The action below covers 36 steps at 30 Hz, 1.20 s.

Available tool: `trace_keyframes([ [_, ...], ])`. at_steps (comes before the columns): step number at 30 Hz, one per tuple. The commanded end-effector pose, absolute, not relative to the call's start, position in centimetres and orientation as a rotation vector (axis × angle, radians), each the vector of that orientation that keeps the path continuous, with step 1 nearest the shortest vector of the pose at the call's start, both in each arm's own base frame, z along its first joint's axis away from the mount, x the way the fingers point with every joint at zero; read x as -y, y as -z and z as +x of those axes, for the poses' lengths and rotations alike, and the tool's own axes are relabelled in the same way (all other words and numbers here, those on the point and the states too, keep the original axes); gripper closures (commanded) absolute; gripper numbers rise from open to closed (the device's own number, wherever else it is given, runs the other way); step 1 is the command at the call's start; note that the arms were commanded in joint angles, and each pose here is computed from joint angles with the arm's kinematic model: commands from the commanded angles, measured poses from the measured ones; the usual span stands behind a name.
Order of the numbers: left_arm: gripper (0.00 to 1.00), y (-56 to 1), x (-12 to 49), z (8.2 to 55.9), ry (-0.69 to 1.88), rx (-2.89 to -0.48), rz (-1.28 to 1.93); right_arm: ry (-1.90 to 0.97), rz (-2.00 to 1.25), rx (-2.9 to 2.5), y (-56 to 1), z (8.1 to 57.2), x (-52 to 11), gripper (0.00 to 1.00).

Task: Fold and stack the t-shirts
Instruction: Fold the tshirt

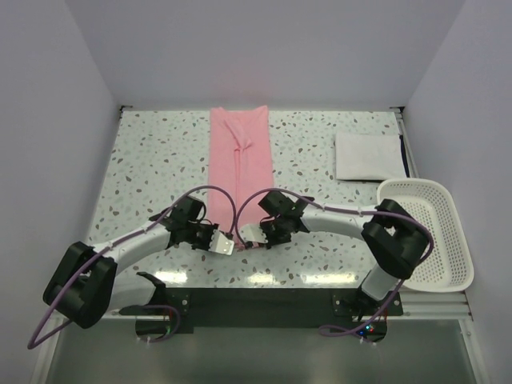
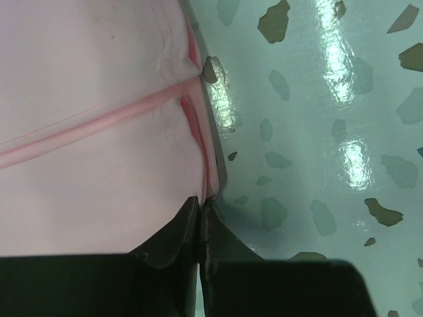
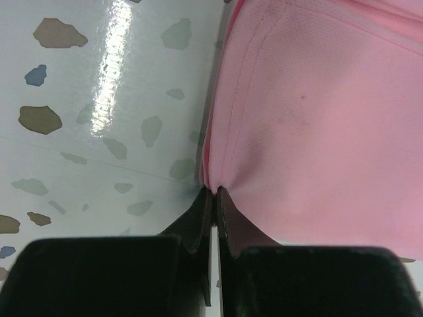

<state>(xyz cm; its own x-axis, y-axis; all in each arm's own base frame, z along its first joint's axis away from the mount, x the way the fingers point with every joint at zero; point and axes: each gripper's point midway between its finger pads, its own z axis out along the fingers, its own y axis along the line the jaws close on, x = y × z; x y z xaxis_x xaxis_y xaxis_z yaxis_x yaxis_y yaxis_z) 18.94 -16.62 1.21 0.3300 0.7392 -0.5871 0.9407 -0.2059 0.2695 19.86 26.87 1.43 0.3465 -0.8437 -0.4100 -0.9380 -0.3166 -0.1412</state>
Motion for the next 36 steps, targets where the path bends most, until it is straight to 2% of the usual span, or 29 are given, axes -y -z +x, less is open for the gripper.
trace_keyframes([
  [1,0.97,-1.2,16.5,17.4,0.491,-1.477,2.053,-0.327,-2.266,-1.623,-0.6,19.4,-26.0,1.00],
  [3,1.00,-1.9,16.9,17.0,0.493,-1.452,2.049,-0.355,-2.272,-1.613,-1.4,18.2,-26.3,1.00],
  [8,1.00,-3.4,17.3,14.7,0.565,-1.446,2.048,-0.484,-2.255,-1.620,-3.5,14.7,-26.6,1.00],
  [11,1.00,-5.0,17.4,14.9,0.565,-1.451,2.029,-0.489,-2.222,-1.638,-5.1,15.0,-26.7,1.00],
  [18,1.00,-8.5,18.4,18.2,0.533,-1.448,1.954,-0.457,-2.145,-1.604,-9.6,21.3,-26.6,1.00],
  [27,1.00,-11.4,17.6,30.2,0.357,-1.486,1.841,-0.373,-2.109,-1.548,-11.6,30.6,-27.4,1.00],
  [36,1.00,-10.7,16.9,38.2,0.267,-1.501,1.822,-0.313,-2.051,-1.578,-10.4,40.3,-27.6,1.00],
])
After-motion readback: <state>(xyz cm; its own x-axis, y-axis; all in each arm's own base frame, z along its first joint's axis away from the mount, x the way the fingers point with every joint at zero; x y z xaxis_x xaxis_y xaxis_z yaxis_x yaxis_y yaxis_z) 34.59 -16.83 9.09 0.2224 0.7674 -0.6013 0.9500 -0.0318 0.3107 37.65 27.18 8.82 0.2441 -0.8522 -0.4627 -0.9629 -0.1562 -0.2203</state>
